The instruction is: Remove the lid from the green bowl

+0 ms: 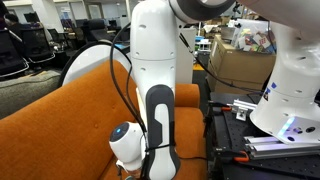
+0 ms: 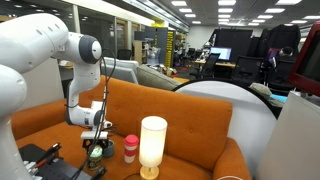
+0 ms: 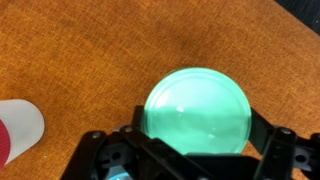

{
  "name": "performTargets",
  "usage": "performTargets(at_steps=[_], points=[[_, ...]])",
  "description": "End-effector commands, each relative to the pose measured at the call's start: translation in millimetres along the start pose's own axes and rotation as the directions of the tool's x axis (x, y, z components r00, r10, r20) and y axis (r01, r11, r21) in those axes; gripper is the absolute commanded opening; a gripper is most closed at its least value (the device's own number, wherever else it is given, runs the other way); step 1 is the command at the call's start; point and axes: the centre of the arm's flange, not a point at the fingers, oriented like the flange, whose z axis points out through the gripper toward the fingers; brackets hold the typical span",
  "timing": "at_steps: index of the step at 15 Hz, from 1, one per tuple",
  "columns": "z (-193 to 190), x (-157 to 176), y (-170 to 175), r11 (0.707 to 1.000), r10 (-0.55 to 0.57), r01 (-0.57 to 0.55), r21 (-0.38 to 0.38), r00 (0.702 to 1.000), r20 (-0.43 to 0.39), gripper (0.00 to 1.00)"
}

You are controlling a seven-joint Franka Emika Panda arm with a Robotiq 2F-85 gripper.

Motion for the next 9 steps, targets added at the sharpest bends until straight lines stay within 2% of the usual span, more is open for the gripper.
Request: performTargets(at_steps=[1,2,3,9], points=[[-3.3,-2.2,0.8,1.0,-0.012,0.012,-0.003,1.0,-0.013,0.76],[-4.0,-2.2,0.1,1.0,-0.016,0.016,-0.004,1.0,-0.013,0.75],[-5.1,-2.3,-0.7,1.0,-0.02,0.02,-0.006,1.0,-0.011,0.7],[-16.5,-1.3,-14.0,0.996,-0.093,0.092,0.004,0.995,0.041,0.7]])
